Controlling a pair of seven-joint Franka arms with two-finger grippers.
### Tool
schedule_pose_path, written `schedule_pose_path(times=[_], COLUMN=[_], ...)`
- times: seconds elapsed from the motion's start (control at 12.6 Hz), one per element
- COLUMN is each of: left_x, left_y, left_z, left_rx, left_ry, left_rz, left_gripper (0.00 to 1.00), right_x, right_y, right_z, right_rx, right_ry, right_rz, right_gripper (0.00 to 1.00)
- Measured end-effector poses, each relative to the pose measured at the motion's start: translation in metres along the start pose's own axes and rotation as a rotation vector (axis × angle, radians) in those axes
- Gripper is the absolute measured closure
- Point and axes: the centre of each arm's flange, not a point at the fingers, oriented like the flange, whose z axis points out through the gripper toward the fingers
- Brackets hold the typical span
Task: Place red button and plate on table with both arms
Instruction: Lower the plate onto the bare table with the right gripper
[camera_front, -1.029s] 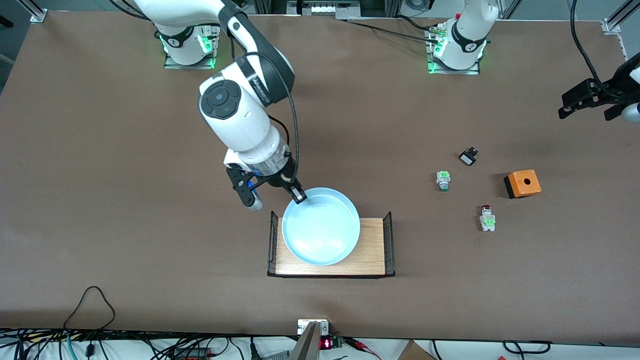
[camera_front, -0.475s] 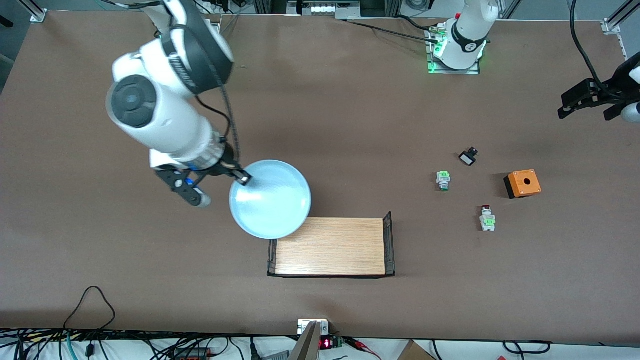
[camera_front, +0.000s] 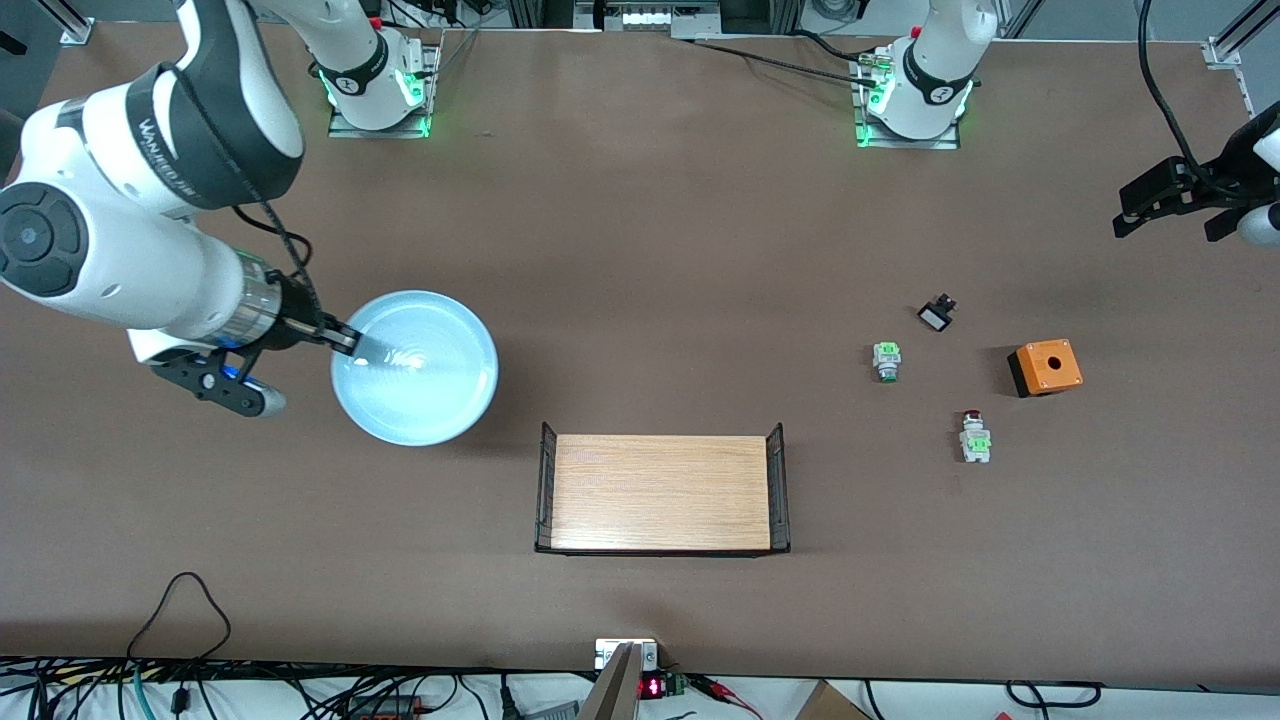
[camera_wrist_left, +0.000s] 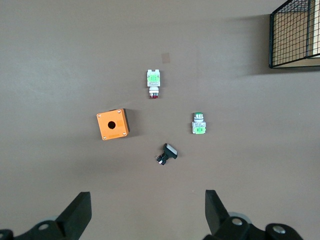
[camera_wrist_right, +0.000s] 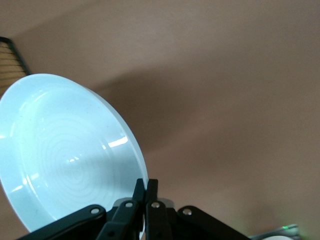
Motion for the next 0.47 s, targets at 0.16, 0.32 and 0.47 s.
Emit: schedule_pose_path(times=[0.16, 0.32, 0.47], left_x=[0.0, 0.0, 0.0], left_y=[0.0, 0.0, 0.0], left_z=[0.0, 0.0, -0.002], left_rx=[0.0, 0.0, 0.0], left_ry=[0.0, 0.0, 0.004], left_rz=[0.001, 0.001, 0.001], left_gripper=[0.0, 0.0, 0.0], right_x=[0.009, 0.023, 0.038], right_y=[0.037, 0.08, 0.118], right_z=[0.02, 0.041, 0.066], right_rx=[-0.049, -0.05, -0.036], right_ry=[-0.035, -0.069, -0.065], right_rz=[-0.062, -0.098, -0.138], right_gripper=[0.98, 0.98, 0.98])
